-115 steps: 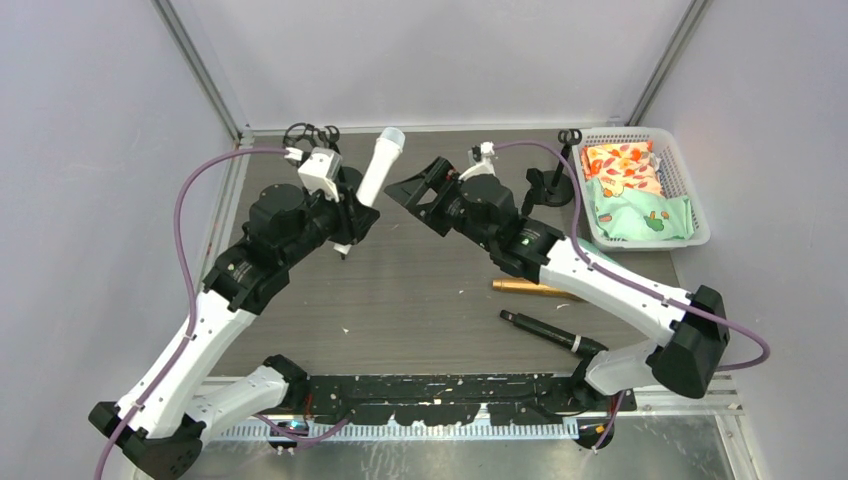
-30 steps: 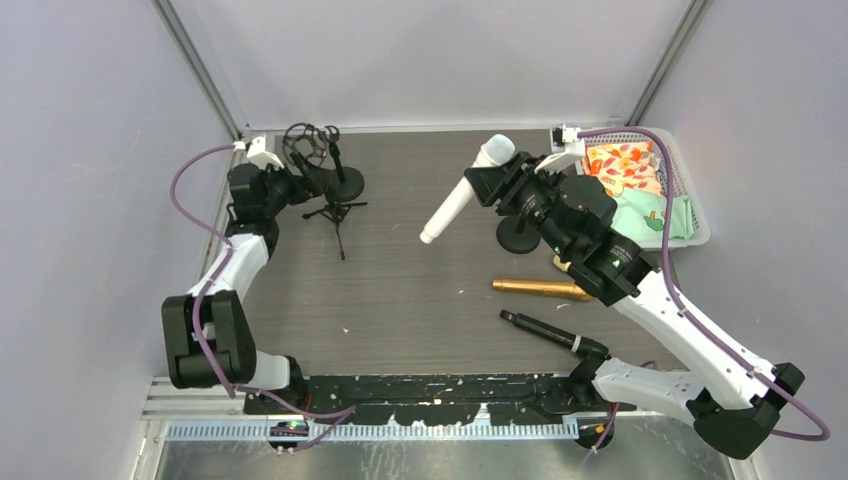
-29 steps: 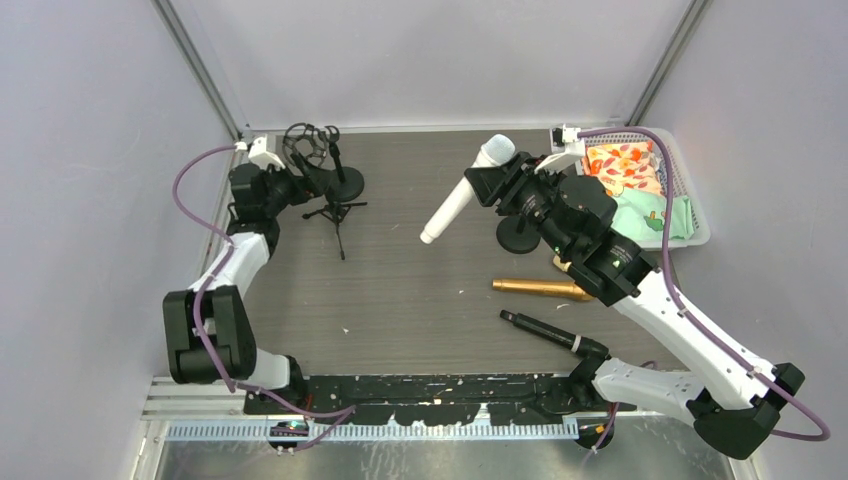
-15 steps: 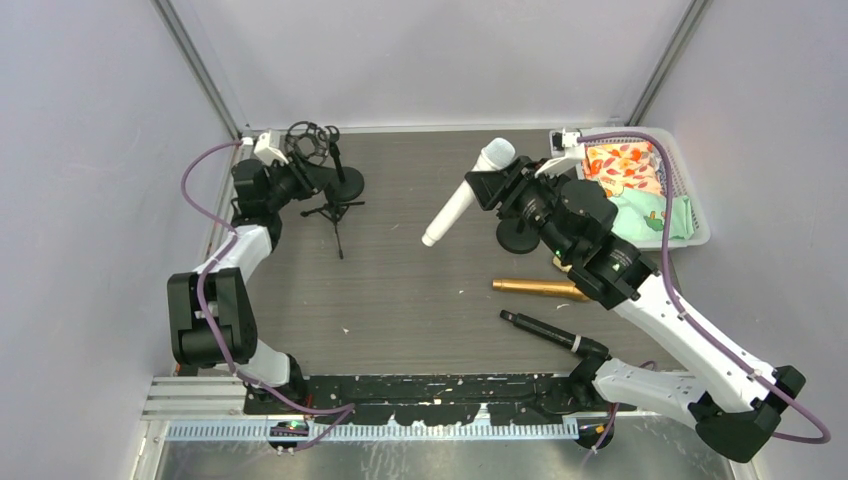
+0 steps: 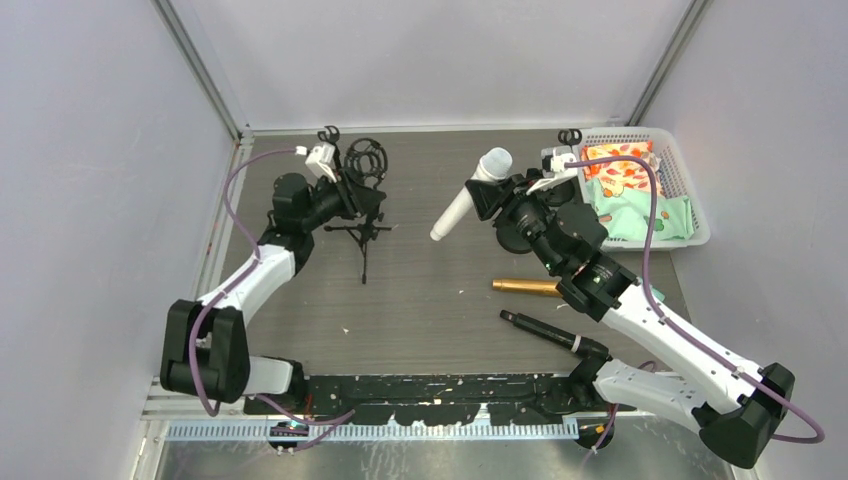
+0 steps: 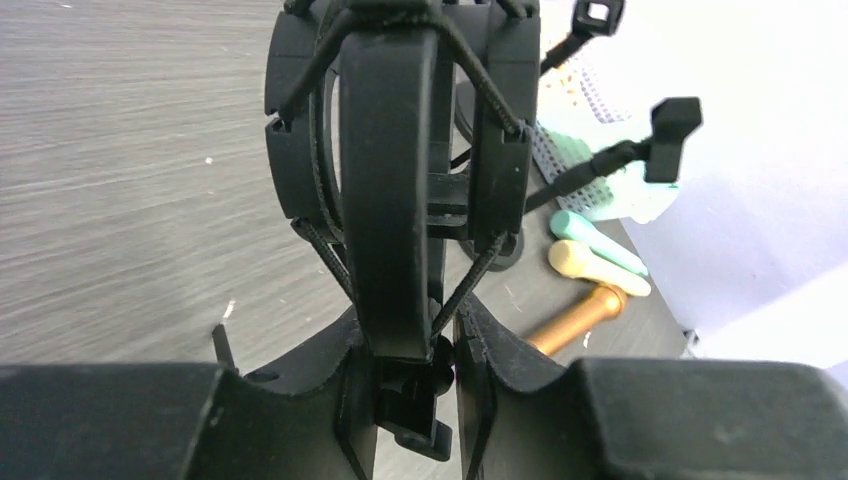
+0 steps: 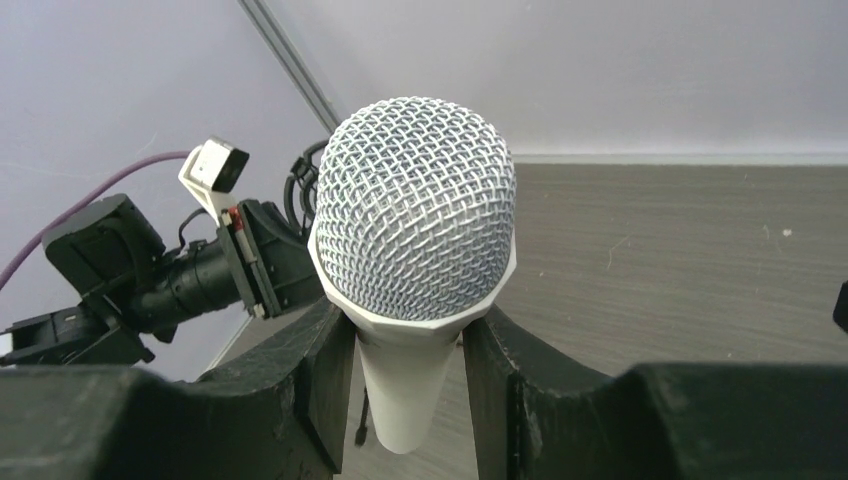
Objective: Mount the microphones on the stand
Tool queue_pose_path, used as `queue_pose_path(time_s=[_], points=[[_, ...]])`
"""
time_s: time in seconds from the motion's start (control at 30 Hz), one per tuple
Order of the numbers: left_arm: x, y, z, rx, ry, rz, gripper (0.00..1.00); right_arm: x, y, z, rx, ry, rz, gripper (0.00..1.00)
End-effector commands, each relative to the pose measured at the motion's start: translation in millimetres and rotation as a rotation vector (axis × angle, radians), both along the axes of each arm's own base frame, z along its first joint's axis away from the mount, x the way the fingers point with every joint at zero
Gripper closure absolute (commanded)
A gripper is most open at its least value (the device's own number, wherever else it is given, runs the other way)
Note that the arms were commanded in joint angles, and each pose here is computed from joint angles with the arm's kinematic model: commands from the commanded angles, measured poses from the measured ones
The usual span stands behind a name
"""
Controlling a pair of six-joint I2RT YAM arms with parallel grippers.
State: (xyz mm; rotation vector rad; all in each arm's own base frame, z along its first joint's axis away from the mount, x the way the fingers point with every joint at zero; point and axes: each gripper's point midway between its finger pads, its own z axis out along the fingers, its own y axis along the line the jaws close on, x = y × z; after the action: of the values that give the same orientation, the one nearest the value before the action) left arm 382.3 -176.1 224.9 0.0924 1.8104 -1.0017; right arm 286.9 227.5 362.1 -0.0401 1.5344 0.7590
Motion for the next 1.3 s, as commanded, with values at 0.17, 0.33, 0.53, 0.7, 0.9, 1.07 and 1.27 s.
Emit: queue_pose_path(time_s=[0.17, 0.33, 0.53, 0.7, 0.9, 1.07, 1.27], points=[[-40, -25, 23, -0.027, -0.084, -0.058, 1.00, -7, -5, 54, 0.028, -0.283, 0.007, 0.99], [-54, -25, 15, -0.022, -0.055, -0.059, 0.99, -10, 4, 54, -0.030, -0.328, 0.055, 0.97], [-67, -32, 16, -0.037, -0.039, -0.104, 1.00, -10, 11, 51, -0.111, -0.391, 0.082, 0.99], [-73, -36, 17, -0.048, -0.030, -0.123, 0.99, -8, 17, 53, -0.142, -0.443, 0.100, 0.99], [-77, -39, 19, -0.056, -0.025, -0.144, 1.00, -11, 31, 68, -0.140, -0.515, 0.155, 0.99], [-81, -40, 21, -0.067, -0.019, -0.158, 1.00, -11, 36, 79, -0.175, -0.591, 0.160, 0.99], [-83, -41, 23, -0.083, -0.013, -0.162, 1.00, -13, 36, 85, -0.198, -0.652, 0.155, 0.99]])
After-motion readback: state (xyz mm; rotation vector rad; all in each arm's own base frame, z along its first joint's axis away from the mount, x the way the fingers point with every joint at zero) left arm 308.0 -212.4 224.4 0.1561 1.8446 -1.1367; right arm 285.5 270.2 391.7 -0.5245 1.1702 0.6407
